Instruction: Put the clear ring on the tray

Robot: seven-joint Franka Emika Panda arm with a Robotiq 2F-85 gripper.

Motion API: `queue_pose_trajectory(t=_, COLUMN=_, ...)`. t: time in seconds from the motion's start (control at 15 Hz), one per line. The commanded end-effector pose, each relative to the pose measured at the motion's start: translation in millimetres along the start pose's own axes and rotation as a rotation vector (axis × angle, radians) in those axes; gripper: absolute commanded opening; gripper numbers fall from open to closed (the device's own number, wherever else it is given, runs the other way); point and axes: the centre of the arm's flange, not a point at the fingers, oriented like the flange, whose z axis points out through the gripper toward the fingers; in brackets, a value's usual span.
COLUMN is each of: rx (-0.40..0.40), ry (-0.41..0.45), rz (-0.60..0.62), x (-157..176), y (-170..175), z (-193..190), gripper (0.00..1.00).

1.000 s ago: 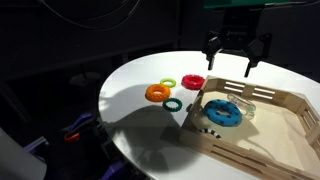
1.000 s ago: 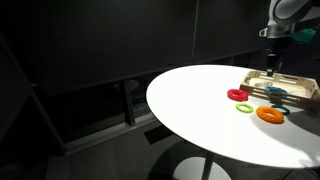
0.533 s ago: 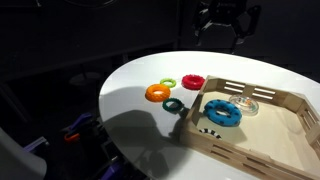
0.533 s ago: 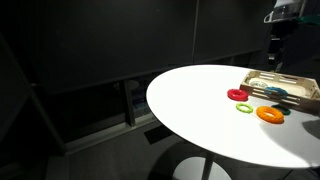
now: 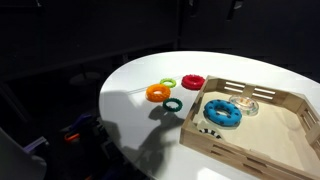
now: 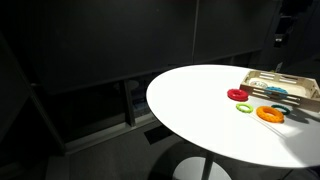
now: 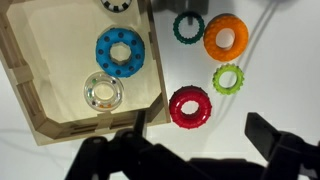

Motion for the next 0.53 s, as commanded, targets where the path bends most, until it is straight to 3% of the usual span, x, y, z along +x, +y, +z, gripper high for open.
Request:
queue_pose_trajectory(t=0.0, rx=-0.018, ry=0.041, rz=-0.006, x=-18, y=-13, z=-30, gripper=1.0)
queue_pose_trajectory(t=0.47, rx=-0.025, ry=0.078, rz=-0.022, x=-14, y=-16, z=-43, gripper=1.0)
